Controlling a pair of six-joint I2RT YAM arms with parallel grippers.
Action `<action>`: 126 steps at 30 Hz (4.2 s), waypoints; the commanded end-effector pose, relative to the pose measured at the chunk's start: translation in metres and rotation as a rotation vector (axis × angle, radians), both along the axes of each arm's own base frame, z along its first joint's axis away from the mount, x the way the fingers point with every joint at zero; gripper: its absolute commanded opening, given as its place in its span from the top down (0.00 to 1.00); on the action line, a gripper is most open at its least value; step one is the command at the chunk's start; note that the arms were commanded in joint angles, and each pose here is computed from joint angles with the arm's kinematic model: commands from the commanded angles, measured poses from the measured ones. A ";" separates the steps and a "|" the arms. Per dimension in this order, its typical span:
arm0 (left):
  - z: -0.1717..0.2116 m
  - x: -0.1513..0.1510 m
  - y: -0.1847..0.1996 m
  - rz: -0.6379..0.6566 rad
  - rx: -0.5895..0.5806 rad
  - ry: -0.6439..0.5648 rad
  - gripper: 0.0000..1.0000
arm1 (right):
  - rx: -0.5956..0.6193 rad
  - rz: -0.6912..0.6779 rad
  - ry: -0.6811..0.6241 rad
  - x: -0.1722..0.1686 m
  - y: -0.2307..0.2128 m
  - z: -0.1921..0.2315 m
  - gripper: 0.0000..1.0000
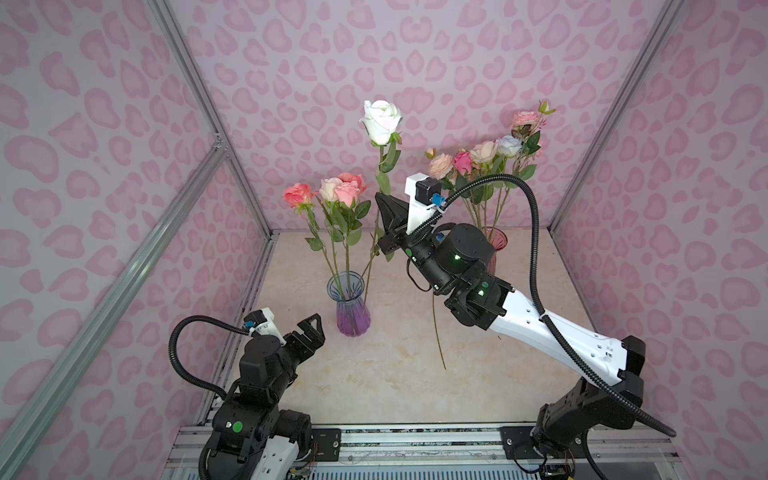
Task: Arrange the flowers into the vase
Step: 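Lift the white rose up off the table with the right gripper, then lower the white rose stem into the purple vase and open the right gripper, then reach down and grasp the blue rose stem with the right gripper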
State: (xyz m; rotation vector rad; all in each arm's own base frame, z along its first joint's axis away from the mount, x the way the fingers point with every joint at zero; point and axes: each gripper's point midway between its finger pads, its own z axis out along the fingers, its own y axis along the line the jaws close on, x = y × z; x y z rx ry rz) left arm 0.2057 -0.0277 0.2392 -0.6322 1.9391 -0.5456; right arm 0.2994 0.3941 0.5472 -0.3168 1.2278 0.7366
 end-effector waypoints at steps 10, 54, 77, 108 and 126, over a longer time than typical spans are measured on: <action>-0.006 0.000 -0.004 -0.021 -0.004 0.020 0.03 | 0.043 0.000 -0.053 0.001 0.009 0.010 1.00; -0.028 0.005 -0.013 -0.046 -0.064 0.042 0.03 | -0.218 -0.089 0.184 0.032 0.049 -0.177 0.89; 0.010 0.016 -0.020 -0.125 0.035 -0.011 0.04 | -0.253 0.057 0.374 0.022 0.029 -0.177 0.51; 0.040 0.026 -0.031 -0.180 0.027 -0.112 0.03 | -0.222 0.117 0.403 -0.018 -0.027 -0.192 0.31; 0.037 0.035 -0.045 -0.236 -0.023 -0.129 0.02 | -0.270 -0.094 0.553 -0.030 -0.137 -0.254 0.31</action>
